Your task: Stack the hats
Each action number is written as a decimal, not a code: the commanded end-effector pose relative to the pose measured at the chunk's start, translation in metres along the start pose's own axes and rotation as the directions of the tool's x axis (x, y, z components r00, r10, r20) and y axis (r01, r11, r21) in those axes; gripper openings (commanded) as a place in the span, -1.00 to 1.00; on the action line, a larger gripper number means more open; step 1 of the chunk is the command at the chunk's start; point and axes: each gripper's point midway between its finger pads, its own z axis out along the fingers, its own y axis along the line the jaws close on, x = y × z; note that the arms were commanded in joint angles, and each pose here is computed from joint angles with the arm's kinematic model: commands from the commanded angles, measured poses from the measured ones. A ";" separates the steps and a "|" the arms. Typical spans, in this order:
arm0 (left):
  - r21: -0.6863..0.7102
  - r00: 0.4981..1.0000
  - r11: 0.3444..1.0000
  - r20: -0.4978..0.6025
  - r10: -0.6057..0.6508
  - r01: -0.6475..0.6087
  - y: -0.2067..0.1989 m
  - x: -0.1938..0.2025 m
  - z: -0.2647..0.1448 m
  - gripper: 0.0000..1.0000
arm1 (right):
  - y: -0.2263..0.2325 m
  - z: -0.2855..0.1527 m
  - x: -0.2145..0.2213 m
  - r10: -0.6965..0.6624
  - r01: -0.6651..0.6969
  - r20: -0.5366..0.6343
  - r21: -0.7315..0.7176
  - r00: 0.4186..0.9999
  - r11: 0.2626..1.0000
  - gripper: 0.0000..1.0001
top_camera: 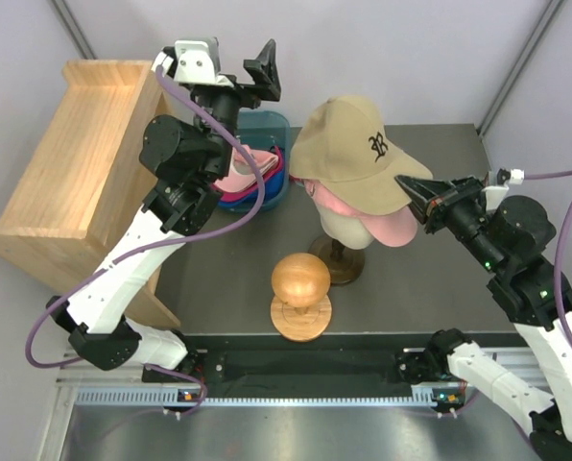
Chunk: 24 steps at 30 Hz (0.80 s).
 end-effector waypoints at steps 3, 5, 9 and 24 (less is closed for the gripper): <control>-0.021 0.999 1.000 0.033 -0.019 0.019 0.010 -0.018 -0.008 0.96 | -0.051 -0.001 -0.004 -0.010 0.006 0.023 0.148 1.000 0.989 -1.00; -0.023 0.999 1.000 0.026 -0.018 0.019 0.010 -0.016 -0.008 0.97 | -0.057 -0.003 -0.004 -0.015 0.010 0.023 0.168 1.000 0.986 -1.00; -0.030 1.000 0.999 0.016 -0.025 0.025 0.011 -0.012 -0.010 0.97 | -0.071 -0.008 -0.007 -0.033 0.025 0.032 0.223 0.999 0.974 -1.00; -0.026 0.998 0.998 -0.040 -0.051 0.050 0.008 0.009 -0.014 0.97 | -0.125 -0.021 -0.017 -0.055 0.020 0.085 0.361 0.995 0.932 -1.00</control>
